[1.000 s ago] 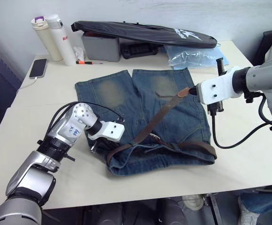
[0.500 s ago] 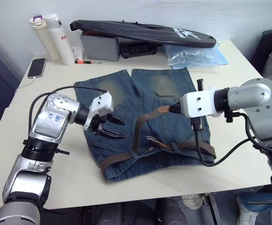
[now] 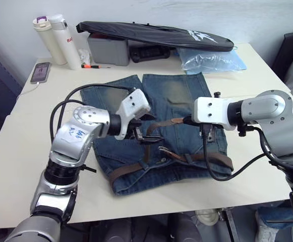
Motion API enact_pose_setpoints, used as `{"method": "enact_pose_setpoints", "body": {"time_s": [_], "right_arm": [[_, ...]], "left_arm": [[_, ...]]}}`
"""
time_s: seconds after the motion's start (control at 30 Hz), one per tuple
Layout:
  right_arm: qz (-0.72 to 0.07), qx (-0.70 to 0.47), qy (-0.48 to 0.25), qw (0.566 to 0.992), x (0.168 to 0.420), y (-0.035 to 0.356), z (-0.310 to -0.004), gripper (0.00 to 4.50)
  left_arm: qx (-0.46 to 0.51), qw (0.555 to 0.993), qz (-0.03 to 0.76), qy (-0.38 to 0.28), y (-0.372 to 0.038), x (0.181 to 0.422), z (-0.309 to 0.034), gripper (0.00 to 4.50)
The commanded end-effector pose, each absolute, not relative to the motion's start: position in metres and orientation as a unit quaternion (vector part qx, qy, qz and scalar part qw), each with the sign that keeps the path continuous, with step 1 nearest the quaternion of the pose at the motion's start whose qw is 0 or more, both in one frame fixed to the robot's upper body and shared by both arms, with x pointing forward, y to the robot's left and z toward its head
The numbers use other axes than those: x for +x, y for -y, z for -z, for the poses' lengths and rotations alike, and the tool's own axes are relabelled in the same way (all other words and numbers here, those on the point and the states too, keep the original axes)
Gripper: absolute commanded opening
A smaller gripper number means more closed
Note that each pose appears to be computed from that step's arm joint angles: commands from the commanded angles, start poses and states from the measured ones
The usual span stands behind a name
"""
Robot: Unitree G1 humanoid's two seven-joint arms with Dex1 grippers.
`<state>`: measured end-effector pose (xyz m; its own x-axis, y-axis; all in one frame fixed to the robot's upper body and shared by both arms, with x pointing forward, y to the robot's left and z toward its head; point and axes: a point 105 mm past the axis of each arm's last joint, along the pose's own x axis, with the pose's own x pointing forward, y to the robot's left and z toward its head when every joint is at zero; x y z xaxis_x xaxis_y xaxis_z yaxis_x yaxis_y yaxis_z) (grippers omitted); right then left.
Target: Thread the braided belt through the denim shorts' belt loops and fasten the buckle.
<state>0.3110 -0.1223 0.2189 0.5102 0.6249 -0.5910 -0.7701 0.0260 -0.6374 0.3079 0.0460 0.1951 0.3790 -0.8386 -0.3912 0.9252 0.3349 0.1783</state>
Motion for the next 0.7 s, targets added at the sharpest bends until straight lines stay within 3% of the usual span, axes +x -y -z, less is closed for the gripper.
{"method": "enact_pose_setpoints", "body": {"time_s": [0.03, 0.2, 0.33, 0.37, 0.7], "right_arm": [[-0.482, -0.504, -0.051, 0.715, 0.307, 0.116, -0.229, 0.00], [-0.479, -0.502, -0.052, 0.718, 0.306, 0.116, -0.228, 0.00], [-0.478, -0.498, -0.053, 0.721, 0.306, 0.115, -0.226, 0.00], [-0.478, -0.497, -0.052, 0.723, 0.306, 0.114, -0.226, 0.00], [-0.477, -0.491, -0.048, 0.728, 0.305, 0.114, -0.227, 0.00]], "left_arm": [[0.231, 0.826, 0.505, -0.094, -0.038, 0.315, -0.203, 3.71], [0.223, 0.826, 0.510, -0.087, -0.032, 0.312, -0.209, 1.97], [0.210, 0.832, 0.506, -0.086, -0.032, 0.314, -0.213, 0.22], [0.209, 0.832, 0.506, -0.088, -0.033, 0.314, -0.213, 0.05], [0.206, 0.839, 0.493, -0.102, -0.042, 0.316, -0.206, 0.05]]}}
